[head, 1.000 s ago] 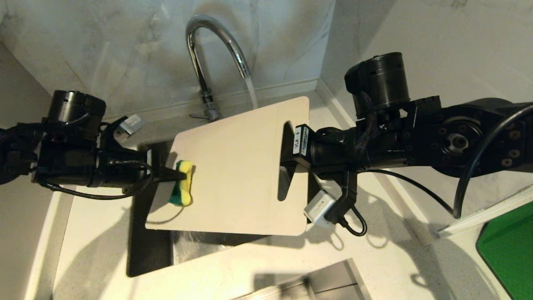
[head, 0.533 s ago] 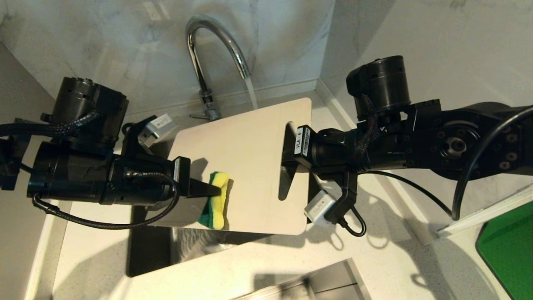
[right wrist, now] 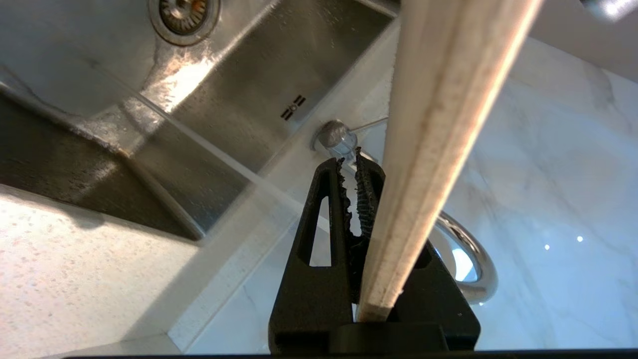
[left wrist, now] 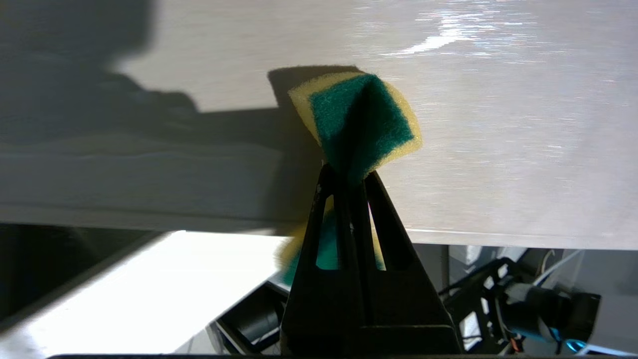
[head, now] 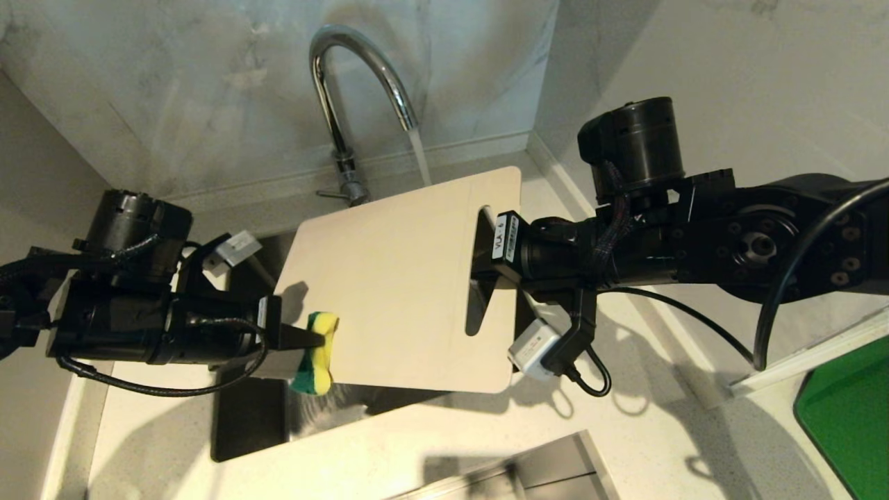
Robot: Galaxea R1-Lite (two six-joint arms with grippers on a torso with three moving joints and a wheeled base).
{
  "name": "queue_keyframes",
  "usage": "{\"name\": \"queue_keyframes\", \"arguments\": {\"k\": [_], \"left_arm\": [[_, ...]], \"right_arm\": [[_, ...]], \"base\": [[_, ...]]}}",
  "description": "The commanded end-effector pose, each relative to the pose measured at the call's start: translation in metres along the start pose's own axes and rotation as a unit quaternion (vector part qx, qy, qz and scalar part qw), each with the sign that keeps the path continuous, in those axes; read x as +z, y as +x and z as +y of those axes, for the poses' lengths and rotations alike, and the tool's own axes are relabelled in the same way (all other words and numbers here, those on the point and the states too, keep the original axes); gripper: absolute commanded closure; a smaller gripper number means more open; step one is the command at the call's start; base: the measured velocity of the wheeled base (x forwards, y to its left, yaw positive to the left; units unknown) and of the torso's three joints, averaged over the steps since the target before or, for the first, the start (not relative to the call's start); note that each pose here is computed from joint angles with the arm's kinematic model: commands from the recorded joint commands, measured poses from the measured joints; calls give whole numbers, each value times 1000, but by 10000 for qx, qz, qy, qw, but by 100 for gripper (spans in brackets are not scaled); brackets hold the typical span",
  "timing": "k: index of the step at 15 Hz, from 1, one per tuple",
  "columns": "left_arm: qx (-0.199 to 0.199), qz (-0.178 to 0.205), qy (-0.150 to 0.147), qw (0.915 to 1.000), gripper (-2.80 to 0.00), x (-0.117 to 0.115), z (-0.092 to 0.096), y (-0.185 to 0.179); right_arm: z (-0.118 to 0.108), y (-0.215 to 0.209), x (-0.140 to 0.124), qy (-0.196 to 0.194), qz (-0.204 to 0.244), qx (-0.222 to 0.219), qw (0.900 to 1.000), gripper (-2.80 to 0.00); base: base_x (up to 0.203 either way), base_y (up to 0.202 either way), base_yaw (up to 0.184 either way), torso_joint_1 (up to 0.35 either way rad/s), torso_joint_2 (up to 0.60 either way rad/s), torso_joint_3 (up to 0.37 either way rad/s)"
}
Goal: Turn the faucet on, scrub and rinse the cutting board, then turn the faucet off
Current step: Scrub the cutting board underwater
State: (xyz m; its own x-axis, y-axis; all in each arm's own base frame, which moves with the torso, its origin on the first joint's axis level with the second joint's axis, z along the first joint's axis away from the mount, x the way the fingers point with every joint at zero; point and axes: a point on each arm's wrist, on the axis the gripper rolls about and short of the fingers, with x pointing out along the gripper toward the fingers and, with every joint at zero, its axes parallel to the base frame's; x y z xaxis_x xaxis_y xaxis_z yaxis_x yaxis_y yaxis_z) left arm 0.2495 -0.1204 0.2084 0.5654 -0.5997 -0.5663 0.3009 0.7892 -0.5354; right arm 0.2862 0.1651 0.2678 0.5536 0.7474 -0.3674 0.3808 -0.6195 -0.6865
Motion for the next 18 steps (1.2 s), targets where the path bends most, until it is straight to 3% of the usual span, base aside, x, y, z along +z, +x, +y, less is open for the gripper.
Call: {"name": "queue_keyframes", "arguments": {"k": [1, 6, 9, 13, 18], "left_arm": [[262, 51, -229, 9994, 0, -3, 33, 3], [702, 175, -563, 9958, 0, -1, 99, 3], [756, 135, -707, 9945, 0, 2, 122, 0], [656, -237, -505, 9963, 0, 16, 119, -3], [393, -506, -274, 9976, 0, 41, 87, -16]], "right_arm": [[1, 2, 0, -59, 56, -60, 9999, 0], [4, 3, 3, -4, 48, -145, 9999, 0], [3, 3, 3, -7, 54, -148, 9999, 0], [5, 3, 5, 8, 12, -145, 9999, 0], [9, 2, 10, 45, -68, -88, 9999, 0]], "base": [[0, 0, 0, 0, 0, 0], [0, 0, 0, 0, 0, 0], [0, 0, 0, 0, 0, 0], [0, 0, 0, 0, 0, 0], [0, 0, 0, 0, 0, 0]]}}
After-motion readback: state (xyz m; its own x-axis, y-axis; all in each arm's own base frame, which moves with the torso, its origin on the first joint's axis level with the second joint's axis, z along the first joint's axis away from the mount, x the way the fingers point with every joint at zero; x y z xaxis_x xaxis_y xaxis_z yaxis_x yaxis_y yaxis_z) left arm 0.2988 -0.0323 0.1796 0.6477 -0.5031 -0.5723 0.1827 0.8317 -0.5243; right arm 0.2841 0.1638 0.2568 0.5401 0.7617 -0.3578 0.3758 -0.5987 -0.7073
